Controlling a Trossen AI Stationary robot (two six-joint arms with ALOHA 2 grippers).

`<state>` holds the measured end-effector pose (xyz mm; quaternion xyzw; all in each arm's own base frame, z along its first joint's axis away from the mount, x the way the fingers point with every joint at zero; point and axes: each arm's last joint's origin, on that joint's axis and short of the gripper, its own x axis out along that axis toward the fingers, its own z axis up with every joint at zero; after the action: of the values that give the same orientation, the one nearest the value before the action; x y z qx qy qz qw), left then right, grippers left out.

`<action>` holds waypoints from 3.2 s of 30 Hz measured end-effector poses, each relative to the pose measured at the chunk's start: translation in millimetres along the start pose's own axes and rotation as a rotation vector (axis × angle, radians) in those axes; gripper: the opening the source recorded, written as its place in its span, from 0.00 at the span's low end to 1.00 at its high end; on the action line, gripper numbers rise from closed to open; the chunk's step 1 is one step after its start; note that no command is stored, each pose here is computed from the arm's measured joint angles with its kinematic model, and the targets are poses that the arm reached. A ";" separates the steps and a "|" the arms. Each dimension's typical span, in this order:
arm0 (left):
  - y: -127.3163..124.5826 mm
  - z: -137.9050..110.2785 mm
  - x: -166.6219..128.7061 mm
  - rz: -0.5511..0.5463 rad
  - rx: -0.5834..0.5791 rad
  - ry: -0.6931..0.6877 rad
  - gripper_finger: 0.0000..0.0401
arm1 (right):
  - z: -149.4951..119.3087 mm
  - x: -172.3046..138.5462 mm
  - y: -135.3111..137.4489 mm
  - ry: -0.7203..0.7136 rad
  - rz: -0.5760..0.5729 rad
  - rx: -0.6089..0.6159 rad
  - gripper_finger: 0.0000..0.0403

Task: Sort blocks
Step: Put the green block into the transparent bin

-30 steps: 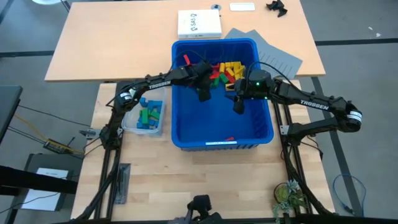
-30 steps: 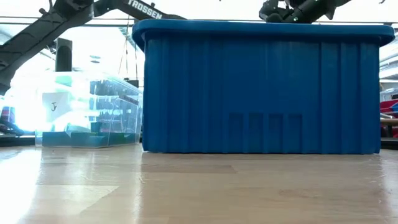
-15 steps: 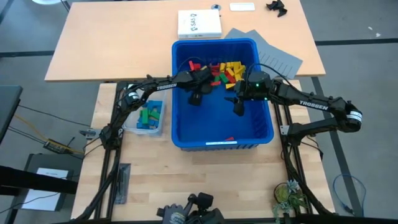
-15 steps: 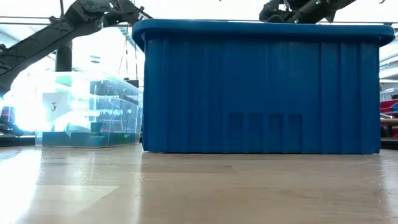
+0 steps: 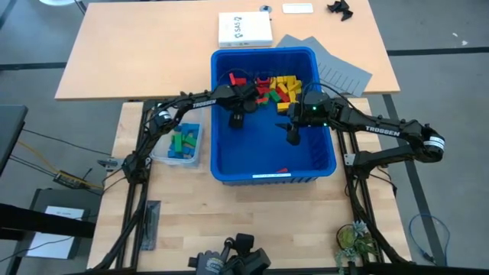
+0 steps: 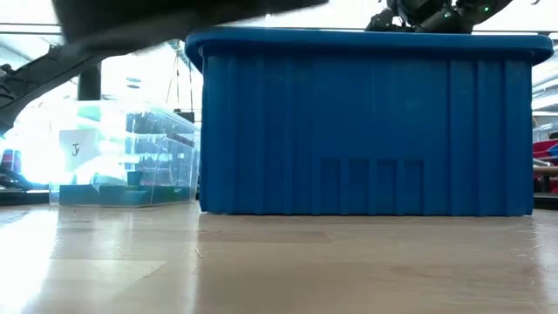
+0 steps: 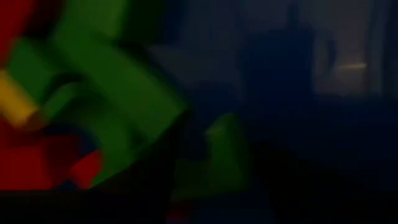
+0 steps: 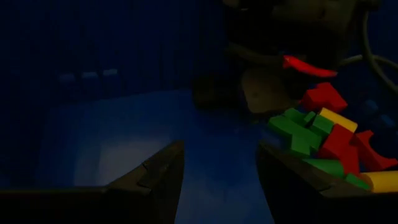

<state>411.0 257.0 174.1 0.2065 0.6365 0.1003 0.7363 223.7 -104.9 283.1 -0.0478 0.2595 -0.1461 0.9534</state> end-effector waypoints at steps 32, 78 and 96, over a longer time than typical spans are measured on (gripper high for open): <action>-16.8 21.3 -144.0 0.068 -0.223 -0.273 0.14 | 7.3 -16.8 -0.4 -0.065 -0.019 0.028 0.49; -149.2 -195.1 -233.7 0.081 -1.255 -0.120 0.14 | 15.3 -21.8 -2.4 -0.149 -0.042 0.119 0.49; -131.0 -193.9 -257.5 0.036 -1.254 -0.197 0.61 | 15.3 -21.8 -2.4 -0.148 -0.043 0.097 0.49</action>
<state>162.5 68.3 327.9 -0.2450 0.3825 0.4471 0.7705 212.9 -100.3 307.1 -0.0178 0.1799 -0.1749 0.9678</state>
